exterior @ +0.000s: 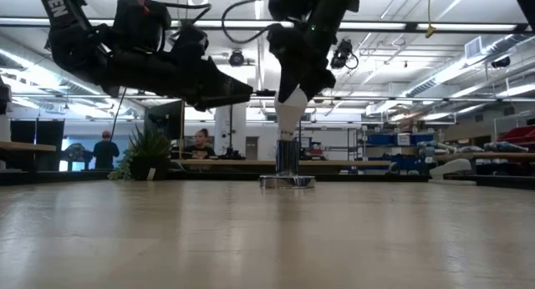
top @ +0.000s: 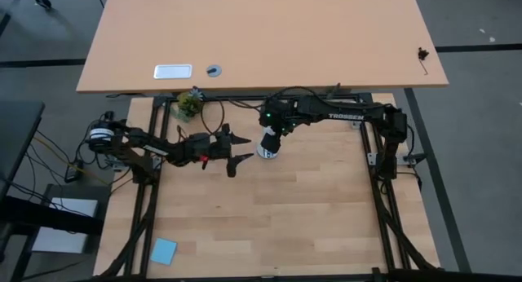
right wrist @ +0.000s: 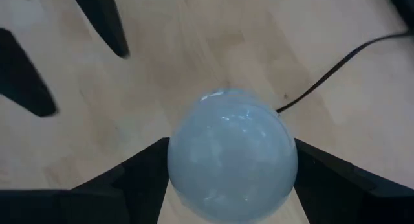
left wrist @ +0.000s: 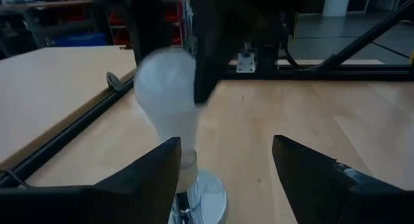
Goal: Screw lightbulb
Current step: Insert the lightbulb into the lamp
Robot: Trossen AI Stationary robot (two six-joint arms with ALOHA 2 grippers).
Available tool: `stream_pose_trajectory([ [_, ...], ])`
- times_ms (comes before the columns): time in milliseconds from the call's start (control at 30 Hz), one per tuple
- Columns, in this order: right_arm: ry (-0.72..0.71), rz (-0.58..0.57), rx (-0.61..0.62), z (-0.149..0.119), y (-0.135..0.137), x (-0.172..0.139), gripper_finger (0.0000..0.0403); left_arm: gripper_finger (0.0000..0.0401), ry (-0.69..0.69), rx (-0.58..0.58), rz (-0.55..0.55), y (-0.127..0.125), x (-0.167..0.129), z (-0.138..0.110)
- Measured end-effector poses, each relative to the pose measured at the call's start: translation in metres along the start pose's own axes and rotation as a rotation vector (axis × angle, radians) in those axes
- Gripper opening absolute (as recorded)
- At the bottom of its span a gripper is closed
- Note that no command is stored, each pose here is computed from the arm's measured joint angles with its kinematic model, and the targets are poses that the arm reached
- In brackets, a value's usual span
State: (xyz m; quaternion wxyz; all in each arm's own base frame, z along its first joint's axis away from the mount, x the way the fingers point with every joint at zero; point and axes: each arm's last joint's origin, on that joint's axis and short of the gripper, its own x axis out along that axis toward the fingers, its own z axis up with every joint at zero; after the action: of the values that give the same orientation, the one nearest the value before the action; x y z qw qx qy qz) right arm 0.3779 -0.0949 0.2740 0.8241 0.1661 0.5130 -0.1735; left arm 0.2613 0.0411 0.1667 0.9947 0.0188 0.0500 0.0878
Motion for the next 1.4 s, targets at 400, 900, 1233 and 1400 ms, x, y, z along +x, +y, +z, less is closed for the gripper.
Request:
stream_pose_trajectory([
  [400, 0.079, 0.072, -0.033, -0.006, 0.012, 0.011, 0.0292, 0.0241, 0.005, -0.011, -0.038, -0.001, 0.0, 0.0],
  [900, 0.048, 0.075, -0.068, -0.008, 0.027, 0.013, 0.031, 0.0241, 0.054, -0.033, -0.024, -0.002, 0.008, -0.018],
  [1233, 0.036, 0.079, -0.111, -0.01, 0.036, 0.012, 0.0319, 0.0241, 0.038, -0.05, 0.0, 0.003, 0.012, -0.022],
  [1400, -0.008, 0.076, -0.128, -0.006, 0.038, 0.012, 0.0298, 0.0241, 0.044, -0.051, 0.003, 0.004, 0.015, -0.021],
])
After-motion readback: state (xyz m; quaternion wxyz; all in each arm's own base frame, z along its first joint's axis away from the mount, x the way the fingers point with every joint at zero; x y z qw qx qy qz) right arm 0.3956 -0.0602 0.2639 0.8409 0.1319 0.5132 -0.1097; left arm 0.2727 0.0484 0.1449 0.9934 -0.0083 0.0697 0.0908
